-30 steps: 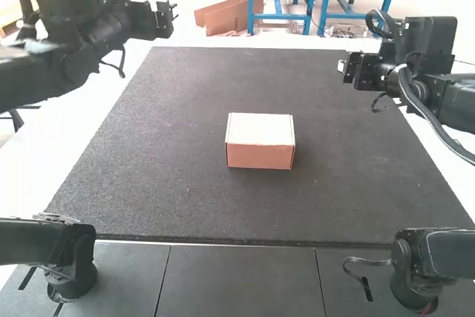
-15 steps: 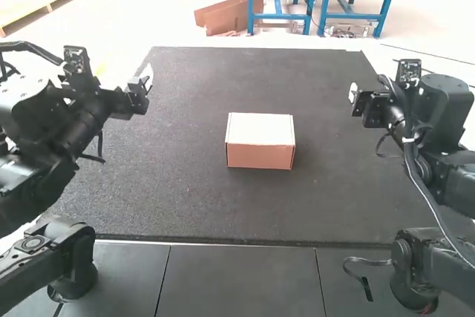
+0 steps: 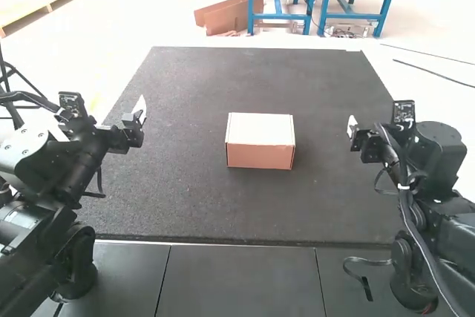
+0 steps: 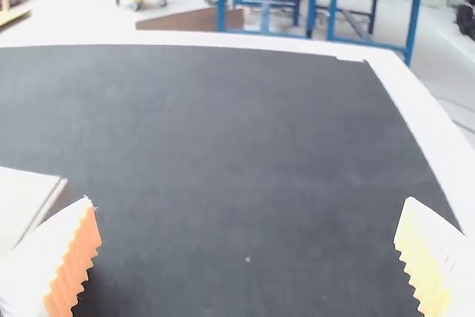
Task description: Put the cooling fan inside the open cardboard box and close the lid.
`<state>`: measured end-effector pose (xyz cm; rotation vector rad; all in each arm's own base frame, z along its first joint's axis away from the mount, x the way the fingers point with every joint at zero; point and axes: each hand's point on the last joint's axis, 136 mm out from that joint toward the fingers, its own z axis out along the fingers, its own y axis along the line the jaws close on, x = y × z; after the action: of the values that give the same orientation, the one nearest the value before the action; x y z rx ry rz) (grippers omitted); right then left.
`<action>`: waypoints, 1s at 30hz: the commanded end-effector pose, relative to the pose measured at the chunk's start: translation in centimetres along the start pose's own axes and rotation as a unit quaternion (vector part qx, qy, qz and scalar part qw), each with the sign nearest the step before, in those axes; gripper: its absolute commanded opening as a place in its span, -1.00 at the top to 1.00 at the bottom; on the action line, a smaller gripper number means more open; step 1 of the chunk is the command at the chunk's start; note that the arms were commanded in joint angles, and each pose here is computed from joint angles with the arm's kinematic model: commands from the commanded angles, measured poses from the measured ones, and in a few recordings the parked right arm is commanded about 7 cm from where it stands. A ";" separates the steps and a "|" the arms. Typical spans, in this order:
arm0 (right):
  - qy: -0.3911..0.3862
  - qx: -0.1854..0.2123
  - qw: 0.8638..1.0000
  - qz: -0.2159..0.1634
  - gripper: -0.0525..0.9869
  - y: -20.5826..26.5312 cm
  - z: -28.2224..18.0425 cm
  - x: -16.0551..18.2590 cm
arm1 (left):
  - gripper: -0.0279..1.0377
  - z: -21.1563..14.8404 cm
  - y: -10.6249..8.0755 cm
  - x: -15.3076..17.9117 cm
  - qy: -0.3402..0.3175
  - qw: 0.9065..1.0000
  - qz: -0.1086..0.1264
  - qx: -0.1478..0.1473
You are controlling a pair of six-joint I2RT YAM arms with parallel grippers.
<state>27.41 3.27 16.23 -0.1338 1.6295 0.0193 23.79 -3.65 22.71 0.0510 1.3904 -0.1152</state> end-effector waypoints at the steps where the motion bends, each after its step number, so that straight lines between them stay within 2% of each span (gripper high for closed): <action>1: -0.027 0.005 1.000 -0.011 -0.86 -0.4 -0.6 -1.2 | -0.86 -0.1 1.1 0.0 -0.007 1.000 -0.010 -0.029; 11: -0.041 0.004 0.999 -0.006 -0.86 -0.4 -3.1 -1.3 | -0.86 -0.1 2.3 2.4 0.028 0.998 -0.012 -0.055; 16: -0.026 0.019 0.999 0.001 -0.86 -1.2 -3.0 -0.6 | -0.86 -0.1 2.5 3.3 0.047 0.997 -0.012 -0.052; 23: 0.004 0.034 0.999 -0.005 -0.86 -2.0 -3.0 0.9 | -0.86 -0.4 3.7 4.5 0.071 0.995 -0.004 -0.074; 30: 0.015 0.020 1.000 -0.008 -0.86 -1.4 -2.9 1.4 | -0.86 -0.5 3.8 4.9 0.081 0.994 -0.001 -0.077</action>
<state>24.58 1.21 15.30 -0.0965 1.6556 -0.0354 24.66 -0.04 17.62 -0.0709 1.5652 0.0014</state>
